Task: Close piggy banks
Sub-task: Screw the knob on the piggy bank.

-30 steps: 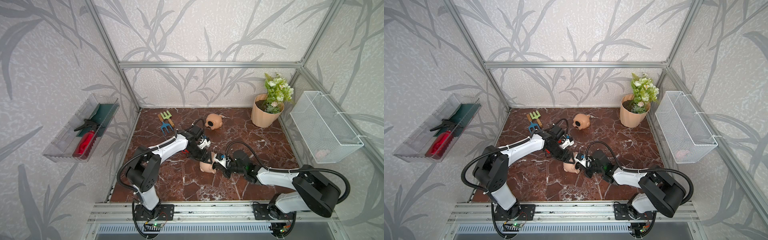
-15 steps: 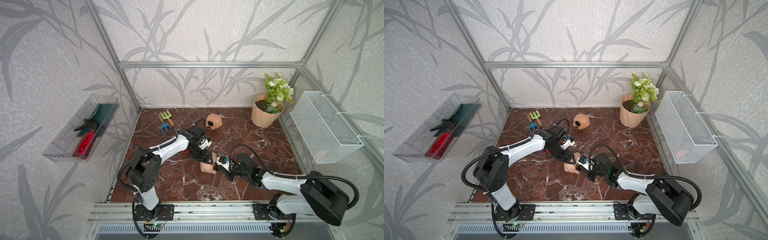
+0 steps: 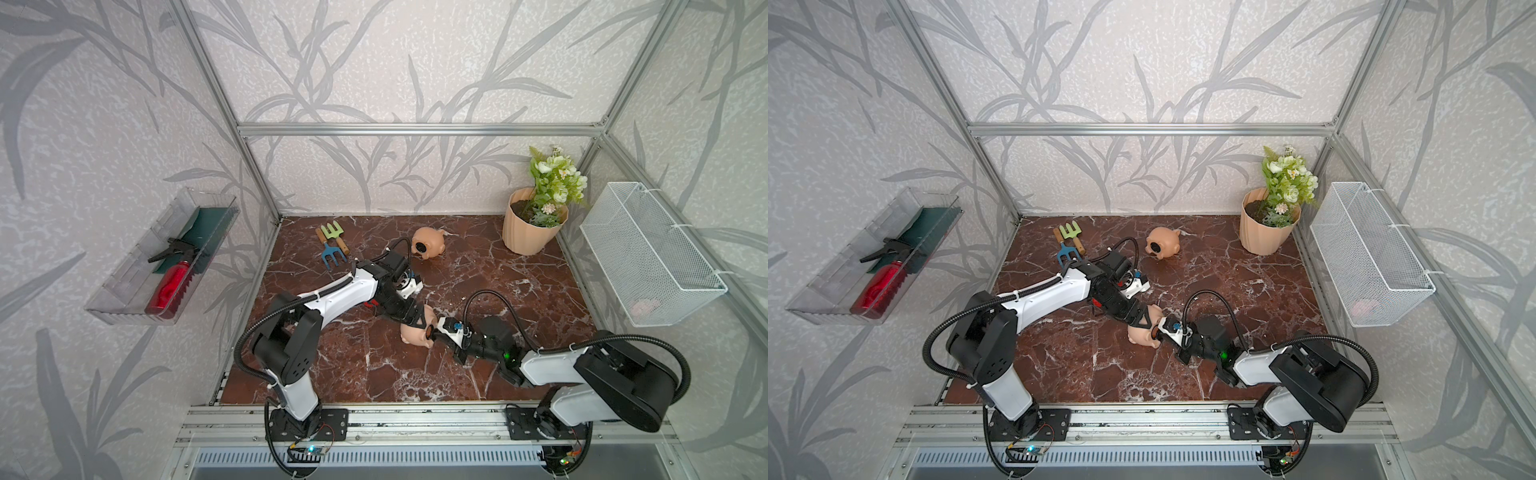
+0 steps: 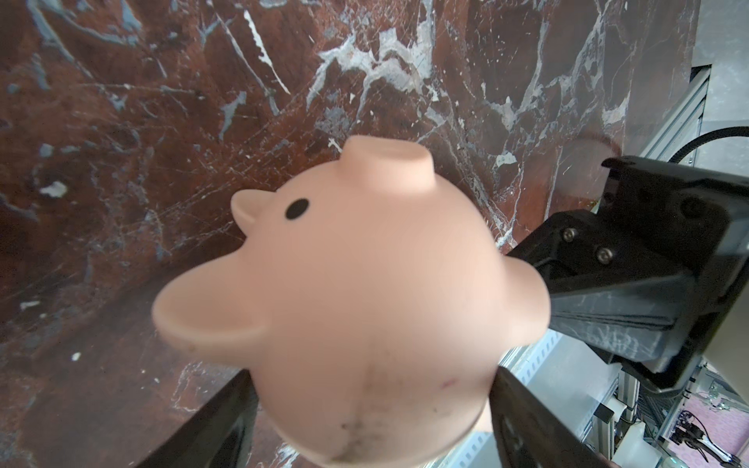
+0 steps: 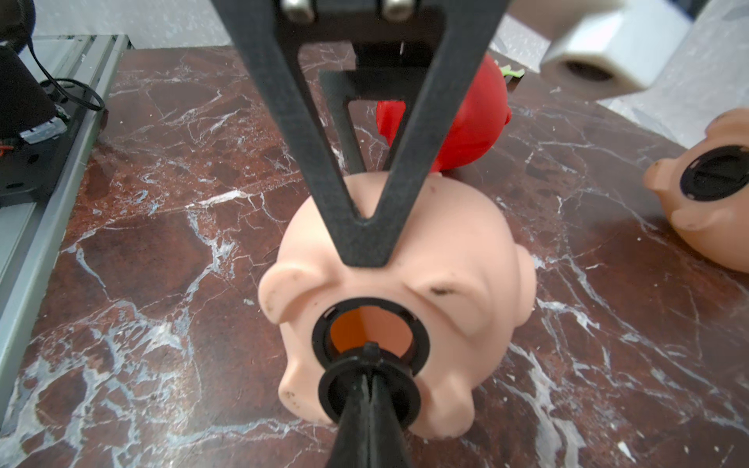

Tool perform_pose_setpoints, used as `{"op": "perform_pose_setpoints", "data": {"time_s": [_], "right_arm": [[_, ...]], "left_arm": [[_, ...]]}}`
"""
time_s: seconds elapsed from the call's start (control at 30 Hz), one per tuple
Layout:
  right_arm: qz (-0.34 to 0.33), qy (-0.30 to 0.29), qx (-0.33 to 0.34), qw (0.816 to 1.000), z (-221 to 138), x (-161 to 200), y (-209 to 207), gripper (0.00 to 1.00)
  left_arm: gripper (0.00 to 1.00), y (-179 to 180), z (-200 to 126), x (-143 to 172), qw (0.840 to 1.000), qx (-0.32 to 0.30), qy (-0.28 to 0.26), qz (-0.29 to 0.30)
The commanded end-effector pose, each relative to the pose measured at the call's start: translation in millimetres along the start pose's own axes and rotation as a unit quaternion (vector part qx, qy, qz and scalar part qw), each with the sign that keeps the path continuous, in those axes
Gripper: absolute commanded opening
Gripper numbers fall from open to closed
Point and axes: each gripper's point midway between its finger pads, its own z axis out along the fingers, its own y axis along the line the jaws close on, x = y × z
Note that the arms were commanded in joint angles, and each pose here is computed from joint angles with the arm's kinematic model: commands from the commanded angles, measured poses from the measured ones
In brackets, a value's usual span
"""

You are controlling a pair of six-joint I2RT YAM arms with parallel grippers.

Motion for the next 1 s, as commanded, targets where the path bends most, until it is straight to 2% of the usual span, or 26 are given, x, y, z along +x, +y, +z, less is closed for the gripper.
{"op": "perform_pose_setpoints", "data": {"time_s": [0.0,0.97], "right_arm": [[-0.034,-0.071,0.022,0.997,-5,-27,-6,0.0],[-0.04,-0.05,-0.009,0.998,8,-13,-1,0.0]], "left_arm": [[0.84,14,9,10,0.999,-0.024,0.024,-0.008],[0.84,14,11,13,0.999,-0.021,0.029,-0.009]]}}
